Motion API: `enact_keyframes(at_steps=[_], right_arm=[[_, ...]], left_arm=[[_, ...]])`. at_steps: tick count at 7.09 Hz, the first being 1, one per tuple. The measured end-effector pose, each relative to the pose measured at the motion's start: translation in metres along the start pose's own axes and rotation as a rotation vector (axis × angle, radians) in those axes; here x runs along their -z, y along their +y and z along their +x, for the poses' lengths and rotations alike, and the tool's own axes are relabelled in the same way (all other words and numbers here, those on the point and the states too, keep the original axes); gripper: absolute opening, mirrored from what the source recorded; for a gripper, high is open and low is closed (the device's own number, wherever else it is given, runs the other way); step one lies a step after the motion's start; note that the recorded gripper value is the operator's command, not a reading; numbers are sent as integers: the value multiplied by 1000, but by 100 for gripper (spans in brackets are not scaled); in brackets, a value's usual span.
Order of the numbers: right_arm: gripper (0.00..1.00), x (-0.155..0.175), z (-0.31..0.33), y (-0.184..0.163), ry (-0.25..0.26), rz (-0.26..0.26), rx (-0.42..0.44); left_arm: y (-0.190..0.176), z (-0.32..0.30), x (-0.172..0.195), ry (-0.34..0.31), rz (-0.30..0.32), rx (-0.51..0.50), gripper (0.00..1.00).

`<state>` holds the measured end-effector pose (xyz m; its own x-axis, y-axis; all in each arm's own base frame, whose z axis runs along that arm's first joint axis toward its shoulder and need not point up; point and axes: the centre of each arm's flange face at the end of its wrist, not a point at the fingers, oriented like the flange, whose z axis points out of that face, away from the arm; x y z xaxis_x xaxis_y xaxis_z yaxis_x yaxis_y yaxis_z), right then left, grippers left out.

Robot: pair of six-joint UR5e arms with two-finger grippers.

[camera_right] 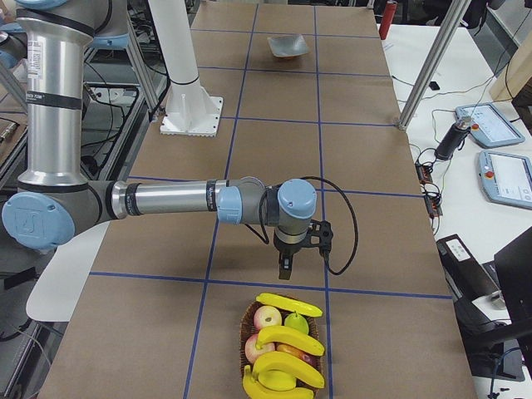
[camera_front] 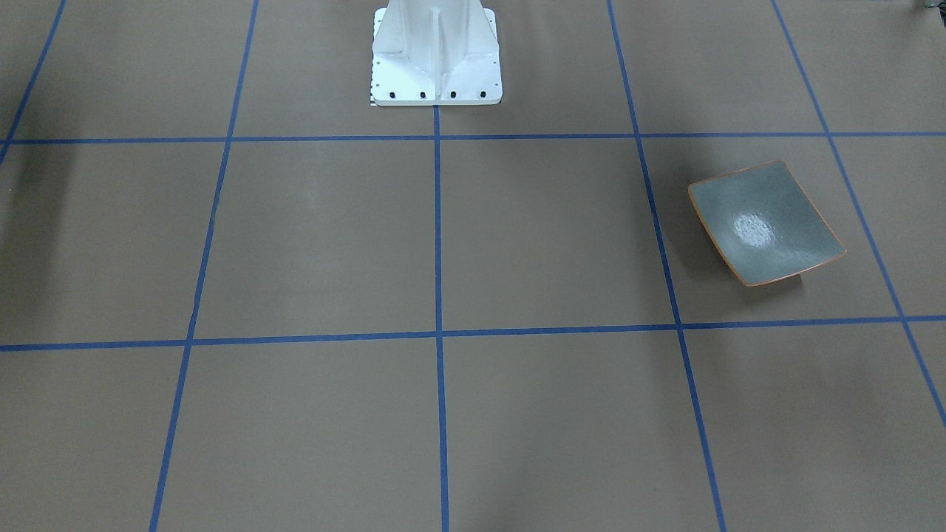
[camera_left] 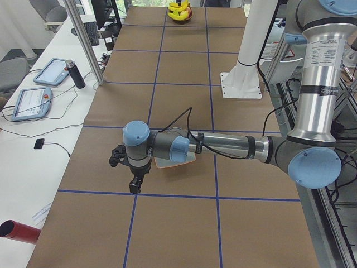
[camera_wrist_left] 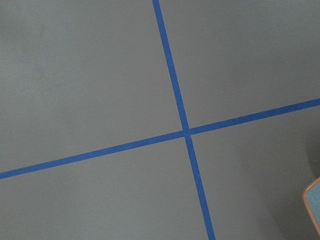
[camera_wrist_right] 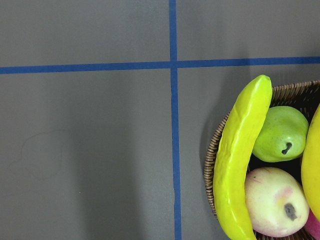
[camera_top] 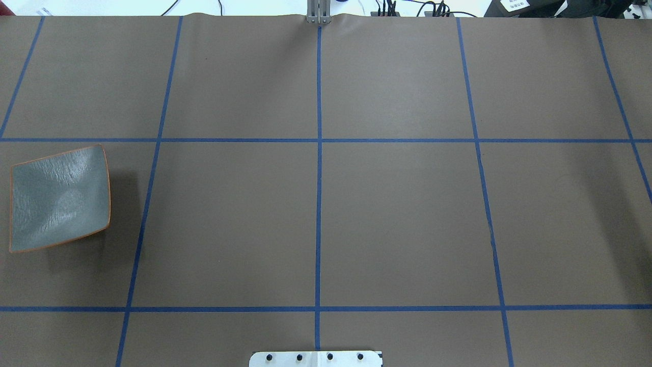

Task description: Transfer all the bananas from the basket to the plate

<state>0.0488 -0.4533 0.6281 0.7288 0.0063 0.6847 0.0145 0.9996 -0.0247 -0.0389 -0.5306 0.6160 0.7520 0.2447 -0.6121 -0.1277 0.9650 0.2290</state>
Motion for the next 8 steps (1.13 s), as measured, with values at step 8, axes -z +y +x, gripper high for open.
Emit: enact_keyframes(at_steps=[8], right_arm=[[100, -15, 168, -90, 33, 30, -122]], left_arm=[[-31, 51, -26, 15, -41, -99, 100]])
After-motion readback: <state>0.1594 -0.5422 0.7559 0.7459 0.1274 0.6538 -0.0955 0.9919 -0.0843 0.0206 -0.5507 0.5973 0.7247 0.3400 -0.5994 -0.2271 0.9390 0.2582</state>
